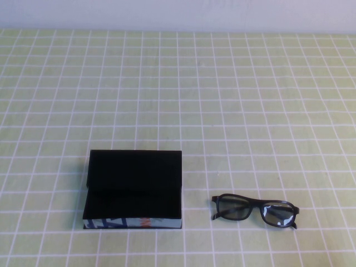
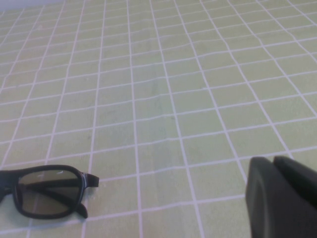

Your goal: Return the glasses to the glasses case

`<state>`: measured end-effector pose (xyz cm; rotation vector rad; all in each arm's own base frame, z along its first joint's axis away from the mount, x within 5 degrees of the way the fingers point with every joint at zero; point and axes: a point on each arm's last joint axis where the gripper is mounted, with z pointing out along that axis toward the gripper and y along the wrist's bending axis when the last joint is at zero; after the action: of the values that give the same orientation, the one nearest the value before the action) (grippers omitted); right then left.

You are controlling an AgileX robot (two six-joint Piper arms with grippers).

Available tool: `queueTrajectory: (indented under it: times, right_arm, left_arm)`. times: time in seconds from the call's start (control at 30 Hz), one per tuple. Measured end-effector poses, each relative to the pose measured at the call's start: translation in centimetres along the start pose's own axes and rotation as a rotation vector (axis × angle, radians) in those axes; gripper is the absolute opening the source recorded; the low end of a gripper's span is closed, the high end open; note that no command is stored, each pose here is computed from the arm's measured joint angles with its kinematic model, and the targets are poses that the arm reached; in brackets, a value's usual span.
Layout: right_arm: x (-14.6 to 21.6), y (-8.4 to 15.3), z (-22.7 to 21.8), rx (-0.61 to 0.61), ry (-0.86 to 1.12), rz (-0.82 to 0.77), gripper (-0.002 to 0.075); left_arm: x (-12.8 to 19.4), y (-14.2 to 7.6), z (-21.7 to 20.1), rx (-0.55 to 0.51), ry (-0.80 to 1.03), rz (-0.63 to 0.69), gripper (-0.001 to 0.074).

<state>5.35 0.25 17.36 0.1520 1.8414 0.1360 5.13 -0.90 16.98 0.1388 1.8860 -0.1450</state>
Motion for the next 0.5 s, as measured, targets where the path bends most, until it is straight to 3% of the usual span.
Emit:
queueTrajectory:
  times: [0.17,0.5]
  right_arm:
    - [-0.2,0.2,0.0,-0.017,-0.023,0.047,-0.0011]
    - [-1.6,0.9,-0.2,-0.135,-0.147,0.471,-0.0011]
  left_arm:
    - [0.0,0.0,0.0,0.000,0.000,0.000,-0.0004]
    - [0.0,0.0,0.0,0.000,0.000,0.000,-0.0004]
